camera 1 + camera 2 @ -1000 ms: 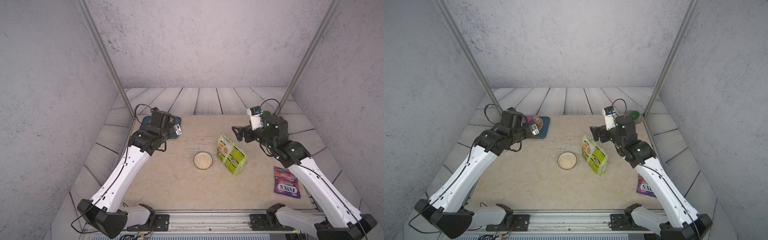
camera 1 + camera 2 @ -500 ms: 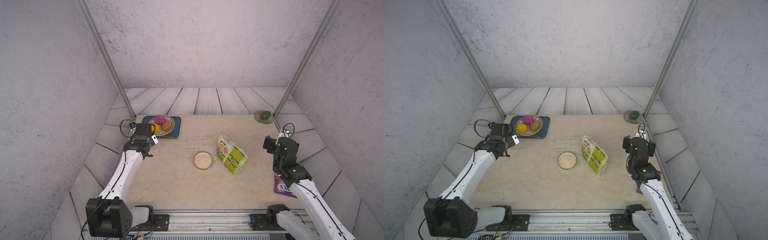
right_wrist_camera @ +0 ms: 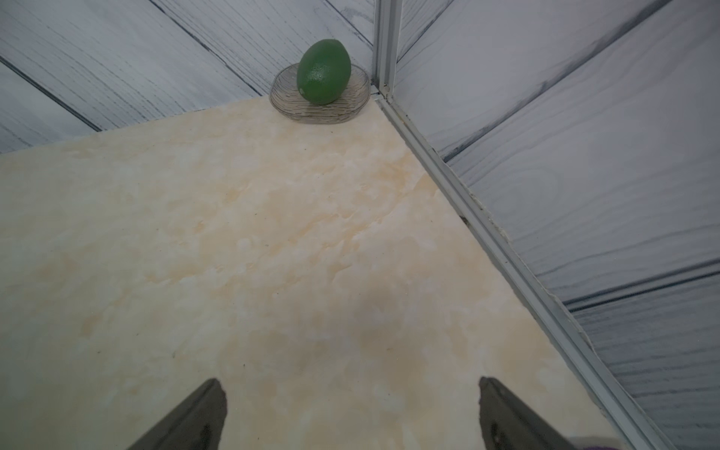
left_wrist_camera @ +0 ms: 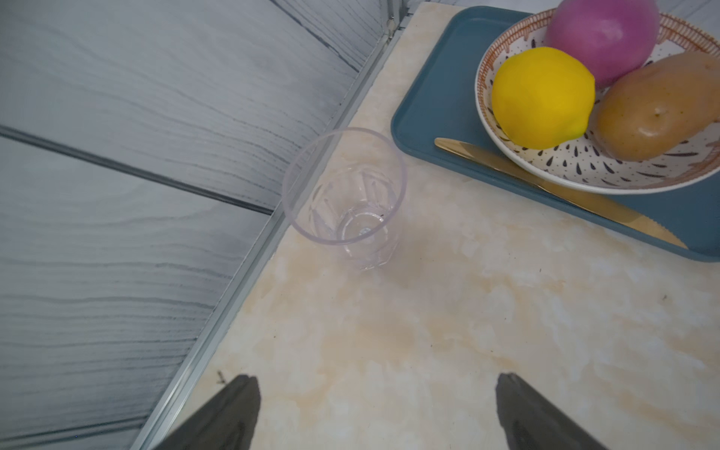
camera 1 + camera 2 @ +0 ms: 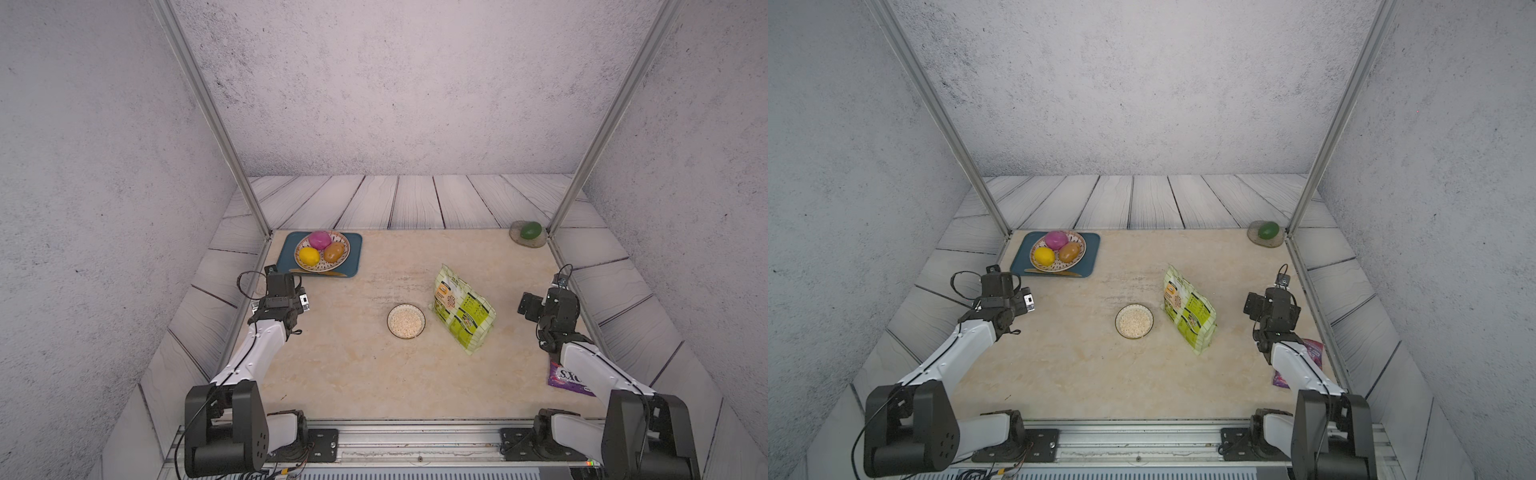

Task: Pour the oats into the breakfast bowl
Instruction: Reset both arms

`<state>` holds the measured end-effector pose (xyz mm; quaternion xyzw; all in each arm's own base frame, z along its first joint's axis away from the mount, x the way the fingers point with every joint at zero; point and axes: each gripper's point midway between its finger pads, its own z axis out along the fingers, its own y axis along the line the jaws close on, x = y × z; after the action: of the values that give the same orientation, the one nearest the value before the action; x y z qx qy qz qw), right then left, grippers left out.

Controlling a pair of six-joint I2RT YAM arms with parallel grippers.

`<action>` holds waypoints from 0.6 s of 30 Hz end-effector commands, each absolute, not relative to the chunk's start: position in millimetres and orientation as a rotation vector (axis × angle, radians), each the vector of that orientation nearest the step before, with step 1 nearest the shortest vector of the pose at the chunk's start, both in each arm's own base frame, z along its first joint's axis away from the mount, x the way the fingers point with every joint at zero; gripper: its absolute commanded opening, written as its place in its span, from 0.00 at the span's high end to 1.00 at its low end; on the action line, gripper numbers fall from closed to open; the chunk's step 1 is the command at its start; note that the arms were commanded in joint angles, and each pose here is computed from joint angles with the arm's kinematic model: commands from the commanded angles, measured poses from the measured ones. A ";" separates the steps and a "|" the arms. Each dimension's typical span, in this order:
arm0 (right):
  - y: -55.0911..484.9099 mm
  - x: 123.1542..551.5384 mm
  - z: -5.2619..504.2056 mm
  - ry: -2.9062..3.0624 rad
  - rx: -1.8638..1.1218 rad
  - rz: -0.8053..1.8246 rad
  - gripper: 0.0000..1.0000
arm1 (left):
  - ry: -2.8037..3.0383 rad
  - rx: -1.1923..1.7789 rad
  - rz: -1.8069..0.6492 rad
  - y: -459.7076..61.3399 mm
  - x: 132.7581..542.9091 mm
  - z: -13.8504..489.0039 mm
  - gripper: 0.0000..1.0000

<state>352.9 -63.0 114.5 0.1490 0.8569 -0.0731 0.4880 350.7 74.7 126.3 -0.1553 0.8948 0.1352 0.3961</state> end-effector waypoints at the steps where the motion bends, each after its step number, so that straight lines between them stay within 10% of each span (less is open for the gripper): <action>1: -48.4 368.7 118.9 2.011 0.291 -0.085 0.01 | 2.178 -0.247 0.230 57.5 373.3 132.4 0.00; 18: -9.8 406.7 93.4 2.036 0.034 0.010 0.01 | 1.939 -0.027 0.015 17.3 403.2 97.4 0.00</action>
<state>398.3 -27.7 86.7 0.0633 0.8597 -0.0110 0.5067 398.5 27.0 99.8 -0.0433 0.8481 0.0233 0.5275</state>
